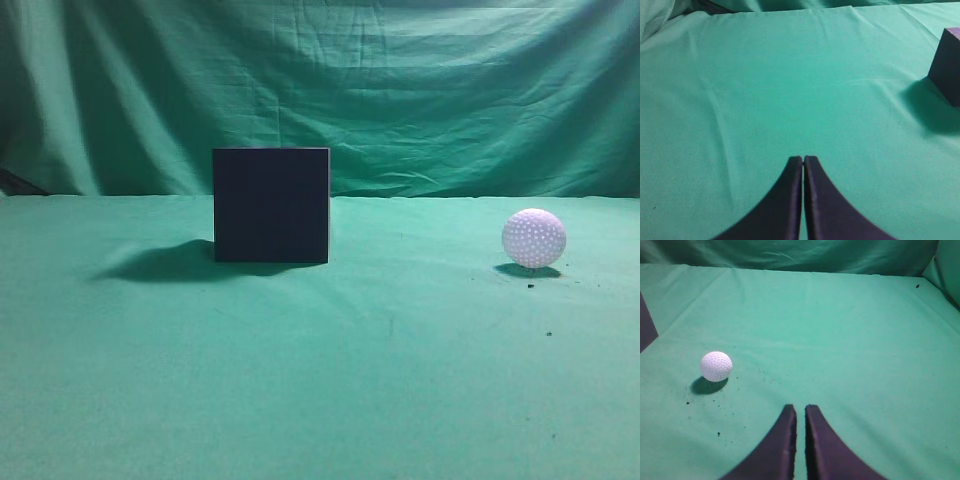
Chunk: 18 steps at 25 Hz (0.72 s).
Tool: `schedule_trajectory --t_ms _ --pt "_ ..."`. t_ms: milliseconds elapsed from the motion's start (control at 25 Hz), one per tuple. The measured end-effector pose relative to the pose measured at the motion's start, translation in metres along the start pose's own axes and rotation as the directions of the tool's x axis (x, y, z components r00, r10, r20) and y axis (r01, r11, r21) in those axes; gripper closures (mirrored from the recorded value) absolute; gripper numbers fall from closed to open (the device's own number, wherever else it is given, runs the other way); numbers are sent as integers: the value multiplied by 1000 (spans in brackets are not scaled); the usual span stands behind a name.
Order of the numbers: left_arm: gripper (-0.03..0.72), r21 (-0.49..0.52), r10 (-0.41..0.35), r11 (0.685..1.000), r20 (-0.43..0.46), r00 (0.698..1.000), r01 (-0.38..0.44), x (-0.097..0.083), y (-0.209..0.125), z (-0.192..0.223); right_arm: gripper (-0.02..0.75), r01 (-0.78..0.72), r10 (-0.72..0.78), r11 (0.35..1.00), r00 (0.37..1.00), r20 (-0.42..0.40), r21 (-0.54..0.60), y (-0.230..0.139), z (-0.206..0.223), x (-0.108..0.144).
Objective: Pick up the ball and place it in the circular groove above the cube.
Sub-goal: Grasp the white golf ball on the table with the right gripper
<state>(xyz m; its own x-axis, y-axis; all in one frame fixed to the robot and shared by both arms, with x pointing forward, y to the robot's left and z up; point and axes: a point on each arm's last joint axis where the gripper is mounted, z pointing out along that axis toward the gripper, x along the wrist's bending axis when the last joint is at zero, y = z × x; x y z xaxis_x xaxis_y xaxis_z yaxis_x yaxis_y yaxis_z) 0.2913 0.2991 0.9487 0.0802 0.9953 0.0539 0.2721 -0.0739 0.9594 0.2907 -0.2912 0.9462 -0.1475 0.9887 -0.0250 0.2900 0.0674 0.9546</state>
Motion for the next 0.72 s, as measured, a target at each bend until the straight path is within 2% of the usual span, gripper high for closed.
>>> schedule_trajectory --t_ms 720 --pt "688 0 0 1000 0 1000 0 0 0 0 692 0 0 1000 1000 0 0 0 0 0"
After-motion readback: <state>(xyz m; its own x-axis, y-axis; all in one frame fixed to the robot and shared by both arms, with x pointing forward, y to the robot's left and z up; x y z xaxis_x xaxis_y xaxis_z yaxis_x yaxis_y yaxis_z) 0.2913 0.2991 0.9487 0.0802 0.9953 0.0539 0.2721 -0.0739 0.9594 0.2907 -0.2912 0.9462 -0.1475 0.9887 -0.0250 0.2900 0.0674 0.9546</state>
